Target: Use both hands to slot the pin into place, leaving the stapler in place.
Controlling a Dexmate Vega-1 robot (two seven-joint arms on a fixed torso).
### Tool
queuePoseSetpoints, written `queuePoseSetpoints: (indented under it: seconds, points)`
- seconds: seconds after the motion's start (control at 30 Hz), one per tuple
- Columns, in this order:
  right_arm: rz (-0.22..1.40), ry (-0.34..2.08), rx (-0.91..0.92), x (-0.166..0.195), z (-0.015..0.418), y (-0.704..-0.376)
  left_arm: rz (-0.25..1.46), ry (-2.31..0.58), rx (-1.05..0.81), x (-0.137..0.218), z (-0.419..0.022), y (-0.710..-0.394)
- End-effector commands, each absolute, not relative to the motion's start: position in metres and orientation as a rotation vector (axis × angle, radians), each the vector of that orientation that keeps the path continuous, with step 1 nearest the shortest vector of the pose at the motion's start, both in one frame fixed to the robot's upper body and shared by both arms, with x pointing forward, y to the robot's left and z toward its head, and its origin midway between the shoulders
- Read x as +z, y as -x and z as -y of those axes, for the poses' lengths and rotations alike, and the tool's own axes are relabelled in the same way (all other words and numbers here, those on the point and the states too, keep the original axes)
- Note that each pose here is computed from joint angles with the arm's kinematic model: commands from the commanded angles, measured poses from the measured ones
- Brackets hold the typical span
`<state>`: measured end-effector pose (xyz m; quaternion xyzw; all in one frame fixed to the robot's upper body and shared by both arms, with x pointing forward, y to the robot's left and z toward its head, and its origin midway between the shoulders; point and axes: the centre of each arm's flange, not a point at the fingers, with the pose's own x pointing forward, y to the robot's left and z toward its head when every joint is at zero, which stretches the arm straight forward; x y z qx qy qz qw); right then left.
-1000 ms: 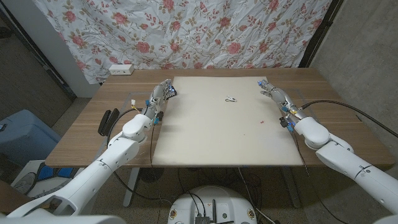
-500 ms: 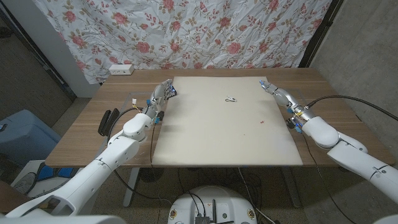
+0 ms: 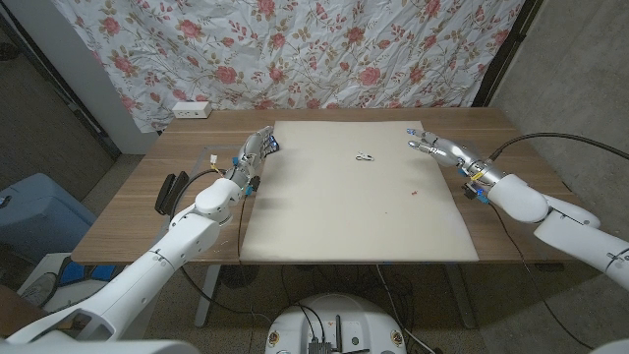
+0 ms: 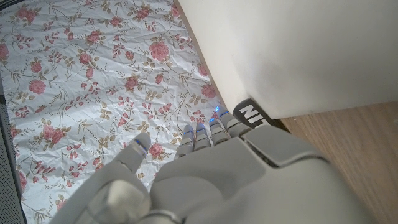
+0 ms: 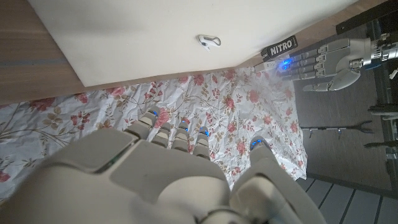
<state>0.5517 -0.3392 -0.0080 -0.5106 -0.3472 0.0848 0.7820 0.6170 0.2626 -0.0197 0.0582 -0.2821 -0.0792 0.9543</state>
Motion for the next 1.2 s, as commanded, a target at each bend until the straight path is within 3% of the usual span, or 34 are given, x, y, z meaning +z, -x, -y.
queuePoseSetpoints:
  seconds: [0.03, 0.53, 1.2]
  points:
    - [0.691, 1.298, 0.202, -0.002, 0.349, -0.543, 0.574, -0.117, -0.146, -0.024, -0.264, -0.614]
    - [0.598, 1.568, 0.245, 0.016, 0.342, -0.532, 0.563, -0.102, -0.130, -0.030, -0.266, -0.609]
    - [0.518, 1.732, 0.222, 0.029, 0.331, -0.521, 0.542, -0.095, -0.118, -0.036, -0.273, -0.605]
